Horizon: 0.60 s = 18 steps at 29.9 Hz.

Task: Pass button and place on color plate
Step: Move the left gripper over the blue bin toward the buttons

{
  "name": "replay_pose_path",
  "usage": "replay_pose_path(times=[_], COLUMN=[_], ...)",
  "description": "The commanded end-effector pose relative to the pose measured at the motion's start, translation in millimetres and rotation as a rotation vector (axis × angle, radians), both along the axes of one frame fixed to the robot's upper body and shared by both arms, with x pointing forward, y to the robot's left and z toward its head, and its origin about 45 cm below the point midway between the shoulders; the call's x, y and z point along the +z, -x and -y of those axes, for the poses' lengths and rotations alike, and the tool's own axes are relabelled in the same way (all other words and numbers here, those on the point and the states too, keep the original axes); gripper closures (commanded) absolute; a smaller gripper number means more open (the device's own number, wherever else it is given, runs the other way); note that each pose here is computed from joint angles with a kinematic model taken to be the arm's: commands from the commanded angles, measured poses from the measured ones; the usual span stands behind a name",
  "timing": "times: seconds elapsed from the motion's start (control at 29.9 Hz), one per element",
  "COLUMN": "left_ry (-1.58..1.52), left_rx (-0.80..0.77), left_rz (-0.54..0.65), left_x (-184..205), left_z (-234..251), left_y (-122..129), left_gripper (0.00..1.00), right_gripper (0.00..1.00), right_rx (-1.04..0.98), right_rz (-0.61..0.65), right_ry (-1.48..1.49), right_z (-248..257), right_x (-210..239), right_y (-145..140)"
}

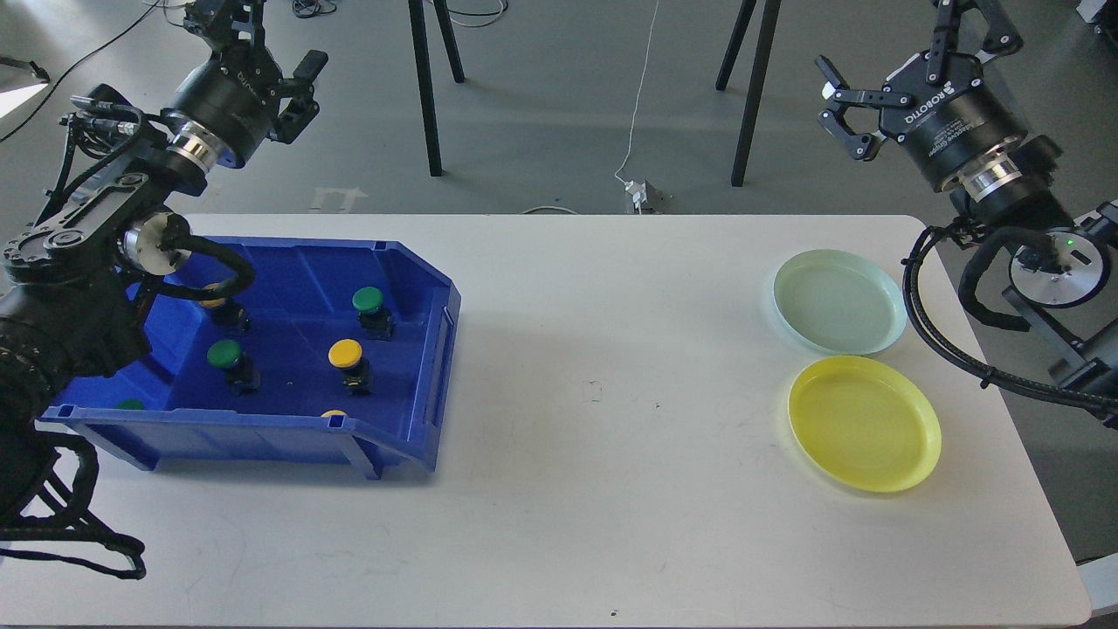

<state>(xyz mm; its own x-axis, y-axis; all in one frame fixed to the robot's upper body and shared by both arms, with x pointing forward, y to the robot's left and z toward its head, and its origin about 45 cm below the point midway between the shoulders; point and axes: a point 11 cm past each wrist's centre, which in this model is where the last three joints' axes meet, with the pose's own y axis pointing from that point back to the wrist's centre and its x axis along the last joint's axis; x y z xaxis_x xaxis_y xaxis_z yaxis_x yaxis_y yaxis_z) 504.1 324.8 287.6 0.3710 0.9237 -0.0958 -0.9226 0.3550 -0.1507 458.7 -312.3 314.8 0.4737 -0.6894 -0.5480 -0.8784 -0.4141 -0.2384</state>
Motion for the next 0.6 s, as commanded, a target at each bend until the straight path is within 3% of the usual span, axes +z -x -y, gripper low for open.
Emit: replay_pose_path(times=[0.0, 0.33, 0.57], left_ry=[0.031, 0.1, 0.315], left_rx=[0.009, -0.002, -0.184], left_rz=[-0.001, 0.03, 0.084], left_x=[-0.4, 12.9, 38.3], left_z=[-0.4, 9.7, 79.8], left_y=[0.0, -3.9, 5.7], left_gripper=[0.0, 0.0, 0.0], right_gripper=[0.01, 0.01, 0.01], right_rx=[-0.006, -0.009, -0.013], right_rz=[-0.009, -0.012, -0.026], right_ry=[-0.001, -0.001, -0.005], right_z=[2.3, 3.2, 5.1], right_x=[-4.9, -6.4, -13.3], right_y=[1.7, 2.1, 5.0])
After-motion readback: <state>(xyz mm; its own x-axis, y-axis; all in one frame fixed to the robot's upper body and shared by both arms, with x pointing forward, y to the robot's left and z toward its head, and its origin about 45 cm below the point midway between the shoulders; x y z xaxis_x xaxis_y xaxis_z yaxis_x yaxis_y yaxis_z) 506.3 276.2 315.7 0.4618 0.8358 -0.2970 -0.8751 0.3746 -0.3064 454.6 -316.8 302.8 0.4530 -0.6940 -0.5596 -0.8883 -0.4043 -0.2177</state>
